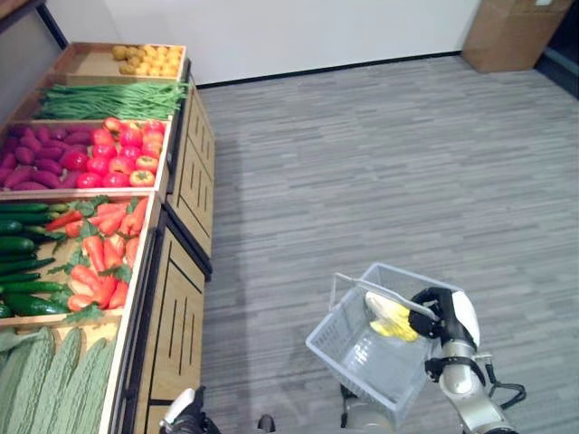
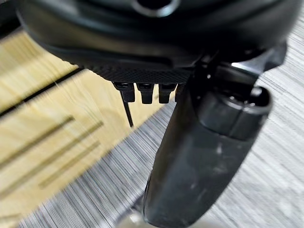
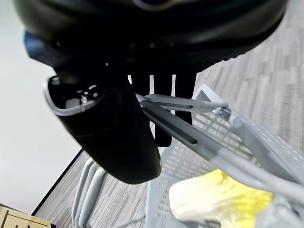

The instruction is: Get the vegetables into the basket

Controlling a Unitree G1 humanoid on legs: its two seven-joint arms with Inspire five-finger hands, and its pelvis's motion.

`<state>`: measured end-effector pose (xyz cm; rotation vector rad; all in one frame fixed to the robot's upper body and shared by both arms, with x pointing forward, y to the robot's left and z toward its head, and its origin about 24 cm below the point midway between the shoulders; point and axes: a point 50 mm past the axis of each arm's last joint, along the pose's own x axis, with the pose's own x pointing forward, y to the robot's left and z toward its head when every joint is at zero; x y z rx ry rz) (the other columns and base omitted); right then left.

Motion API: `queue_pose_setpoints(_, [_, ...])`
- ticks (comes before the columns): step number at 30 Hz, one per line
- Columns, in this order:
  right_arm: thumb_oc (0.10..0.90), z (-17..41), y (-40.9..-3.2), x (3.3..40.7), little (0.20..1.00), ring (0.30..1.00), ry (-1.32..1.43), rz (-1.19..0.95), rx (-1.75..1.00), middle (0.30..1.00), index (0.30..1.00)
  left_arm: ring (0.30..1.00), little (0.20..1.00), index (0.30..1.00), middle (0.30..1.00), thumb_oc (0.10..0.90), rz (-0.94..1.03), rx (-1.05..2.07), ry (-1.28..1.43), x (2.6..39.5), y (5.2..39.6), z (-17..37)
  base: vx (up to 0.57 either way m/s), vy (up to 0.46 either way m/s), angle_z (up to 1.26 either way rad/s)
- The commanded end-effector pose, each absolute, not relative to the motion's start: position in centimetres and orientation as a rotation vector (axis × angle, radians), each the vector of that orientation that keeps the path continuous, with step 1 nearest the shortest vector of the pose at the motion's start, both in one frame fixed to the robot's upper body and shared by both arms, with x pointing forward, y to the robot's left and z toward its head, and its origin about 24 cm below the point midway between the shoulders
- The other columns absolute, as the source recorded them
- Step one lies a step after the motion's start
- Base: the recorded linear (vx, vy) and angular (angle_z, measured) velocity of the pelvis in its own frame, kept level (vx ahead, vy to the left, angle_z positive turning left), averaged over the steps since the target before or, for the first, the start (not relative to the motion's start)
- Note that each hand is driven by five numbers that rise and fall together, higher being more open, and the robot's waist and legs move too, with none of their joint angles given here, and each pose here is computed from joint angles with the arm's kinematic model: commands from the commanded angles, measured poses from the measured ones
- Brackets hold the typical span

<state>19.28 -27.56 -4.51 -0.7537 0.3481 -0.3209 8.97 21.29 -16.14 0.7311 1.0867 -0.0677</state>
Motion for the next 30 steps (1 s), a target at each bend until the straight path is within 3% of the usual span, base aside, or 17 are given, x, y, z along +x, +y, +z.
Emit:
queue_pose_setpoints(1, [0.4,3.5,-28.4,23.5,0.3,0.3,-0.076,-0.413,-0.746,0.3,0.3,1.0,1.0,1.0,1.0,0.9,0.009,0.789,1.04,11.1,23.6,-15.2,0.18,-0.269,0.17])
queue_pose_setpoints(13, [0.4,6.1,-30.6,22.6,0.3,0.3,-0.147,-0.434,-0.883,0.3,0.3,1.0,1.0,1.0,1.0,0.9,0.075,0.731,1.146,8.6,24.0,-15.8,0.09,-0.125,0.17])
queue_pose_setpoints(22, [0.4,5.9,-29.7,23.1,0.3,0.3,-0.151,-0.415,-0.906,0.3,0.3,1.0,1.0,1.0,1.0,0.9,0.009,0.767,1.233,5.7,23.9,-16.4,0.24,0.101,-0.09])
queue_pose_setpoints(30, [0.4,4.7,-28.0,23.8,0.3,0.3,-0.121,-0.387,-0.848,0.3,0.3,1.0,1.0,1.0,1.0,0.9,0.031,0.789,1.168,7.8,24.5,-15.9,0.19,0.228,-0.26])
